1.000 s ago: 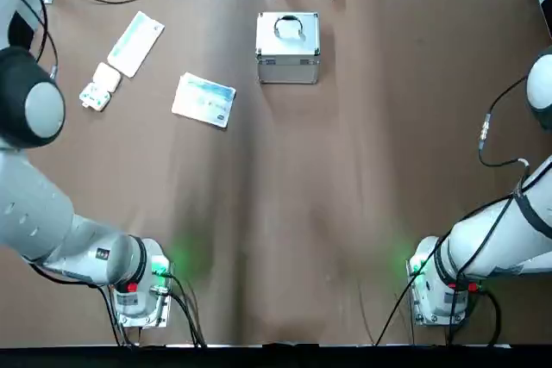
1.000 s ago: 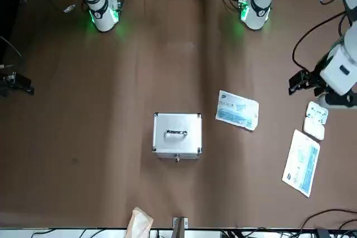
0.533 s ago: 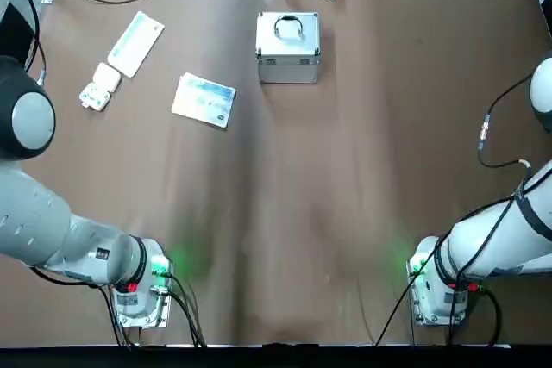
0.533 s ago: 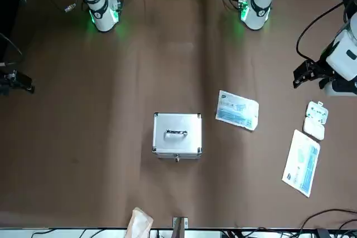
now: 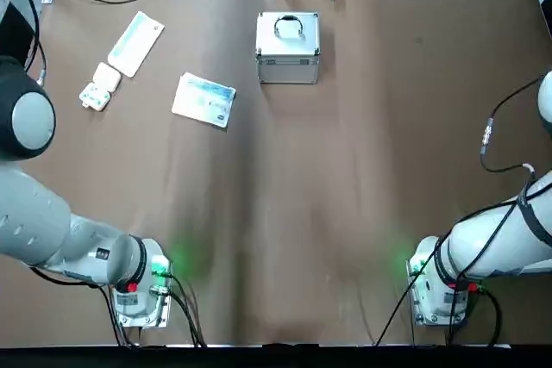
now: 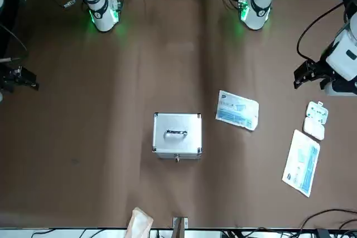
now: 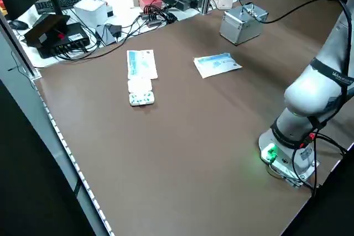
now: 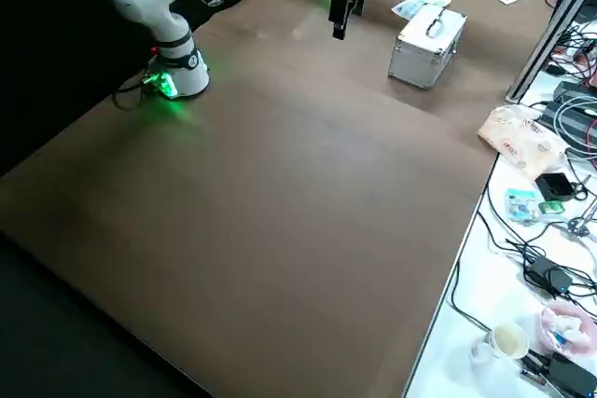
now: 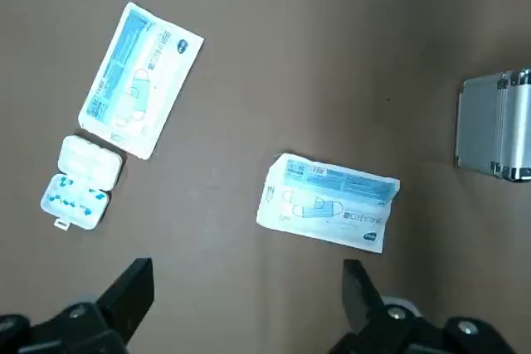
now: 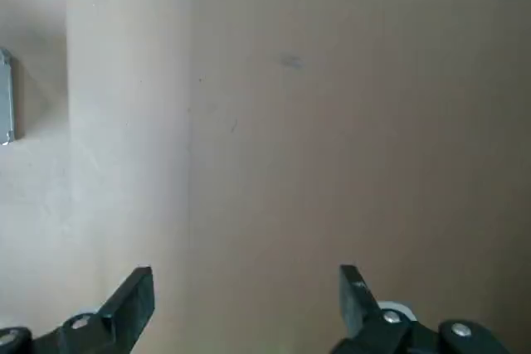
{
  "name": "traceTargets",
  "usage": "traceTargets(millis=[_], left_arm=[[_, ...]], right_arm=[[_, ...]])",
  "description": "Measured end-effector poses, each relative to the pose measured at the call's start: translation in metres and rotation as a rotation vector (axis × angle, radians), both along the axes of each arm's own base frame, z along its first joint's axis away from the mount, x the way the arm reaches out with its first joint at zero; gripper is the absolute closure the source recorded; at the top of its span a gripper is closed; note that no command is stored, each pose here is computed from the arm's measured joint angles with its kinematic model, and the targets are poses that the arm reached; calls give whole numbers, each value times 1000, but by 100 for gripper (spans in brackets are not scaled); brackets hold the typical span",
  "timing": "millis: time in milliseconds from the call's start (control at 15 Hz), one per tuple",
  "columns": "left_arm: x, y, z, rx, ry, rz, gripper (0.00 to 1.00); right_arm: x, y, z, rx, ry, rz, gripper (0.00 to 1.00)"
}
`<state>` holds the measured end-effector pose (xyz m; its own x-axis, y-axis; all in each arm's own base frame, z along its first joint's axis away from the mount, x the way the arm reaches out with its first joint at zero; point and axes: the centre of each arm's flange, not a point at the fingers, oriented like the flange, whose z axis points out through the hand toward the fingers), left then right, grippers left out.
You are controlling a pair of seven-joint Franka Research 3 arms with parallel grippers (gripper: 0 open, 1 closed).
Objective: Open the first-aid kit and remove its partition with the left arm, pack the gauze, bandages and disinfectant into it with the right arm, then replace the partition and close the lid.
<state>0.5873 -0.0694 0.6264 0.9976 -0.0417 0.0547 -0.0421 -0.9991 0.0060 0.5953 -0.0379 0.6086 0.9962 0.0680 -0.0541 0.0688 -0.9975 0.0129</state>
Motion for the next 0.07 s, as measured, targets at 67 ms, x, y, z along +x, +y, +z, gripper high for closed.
traceTargets(millis=[67], left_arm=[[0, 0, 0, 0, -2, 0, 0]], right_arm=[[-2, 0, 0, 4, 12, -3, 1]])
